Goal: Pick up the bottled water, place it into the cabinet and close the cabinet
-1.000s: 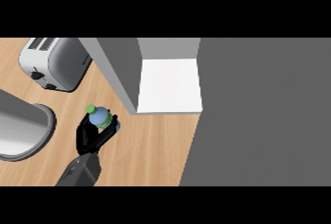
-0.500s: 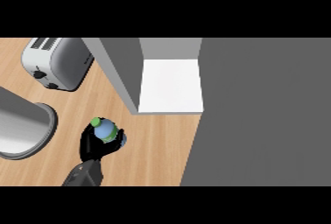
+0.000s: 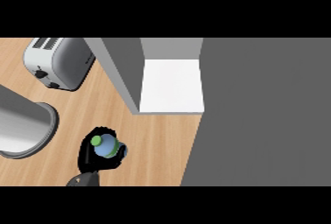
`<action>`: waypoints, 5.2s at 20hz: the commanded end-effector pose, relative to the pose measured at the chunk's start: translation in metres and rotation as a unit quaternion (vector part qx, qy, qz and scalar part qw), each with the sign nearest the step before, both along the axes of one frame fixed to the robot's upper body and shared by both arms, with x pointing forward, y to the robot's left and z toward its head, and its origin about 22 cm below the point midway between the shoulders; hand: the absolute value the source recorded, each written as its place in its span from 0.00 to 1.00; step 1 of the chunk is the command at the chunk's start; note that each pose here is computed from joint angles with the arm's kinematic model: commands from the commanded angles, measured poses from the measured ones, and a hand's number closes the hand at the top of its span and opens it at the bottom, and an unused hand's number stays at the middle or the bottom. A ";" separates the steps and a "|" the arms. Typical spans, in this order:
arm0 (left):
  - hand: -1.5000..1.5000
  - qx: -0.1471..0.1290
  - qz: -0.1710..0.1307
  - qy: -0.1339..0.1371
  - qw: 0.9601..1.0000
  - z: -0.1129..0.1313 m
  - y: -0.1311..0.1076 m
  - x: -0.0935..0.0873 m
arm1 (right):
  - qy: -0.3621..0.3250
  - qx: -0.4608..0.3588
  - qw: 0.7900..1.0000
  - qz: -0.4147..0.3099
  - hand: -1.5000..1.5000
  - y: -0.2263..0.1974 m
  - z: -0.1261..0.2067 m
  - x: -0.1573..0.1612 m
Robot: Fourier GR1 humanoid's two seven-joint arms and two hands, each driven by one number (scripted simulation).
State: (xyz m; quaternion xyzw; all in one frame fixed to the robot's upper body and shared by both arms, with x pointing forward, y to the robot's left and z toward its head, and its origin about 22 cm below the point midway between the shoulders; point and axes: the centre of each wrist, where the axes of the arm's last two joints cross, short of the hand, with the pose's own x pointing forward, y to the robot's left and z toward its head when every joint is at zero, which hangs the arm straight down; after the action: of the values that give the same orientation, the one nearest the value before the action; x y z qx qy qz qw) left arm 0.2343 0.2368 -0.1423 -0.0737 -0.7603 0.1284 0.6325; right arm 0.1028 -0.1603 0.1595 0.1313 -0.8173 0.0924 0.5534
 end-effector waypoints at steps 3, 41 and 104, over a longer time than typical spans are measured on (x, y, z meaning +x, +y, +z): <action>1.00 -0.009 -0.031 -0.006 0.999 0.018 -0.013 -0.013 | -0.027 -0.005 1.000 -0.004 0.00 -0.007 0.023 -0.018; 1.00 0.063 -0.017 -0.041 0.997 0.201 -0.142 0.102 | -0.028 0.009 1.000 -0.008 0.00 -0.010 0.021 -0.021; 0.00 0.342 0.134 0.030 0.930 0.152 -0.126 0.187 | -0.035 0.005 0.999 0.032 0.00 -0.011 0.003 -0.014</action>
State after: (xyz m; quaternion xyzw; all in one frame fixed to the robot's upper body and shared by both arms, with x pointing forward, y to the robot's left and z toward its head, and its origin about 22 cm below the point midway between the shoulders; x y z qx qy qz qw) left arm 0.4200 0.1109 0.0069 0.2769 -0.7274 -0.0583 0.6252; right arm 0.1003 -0.1680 0.1516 0.1470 -0.8272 0.1087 0.5312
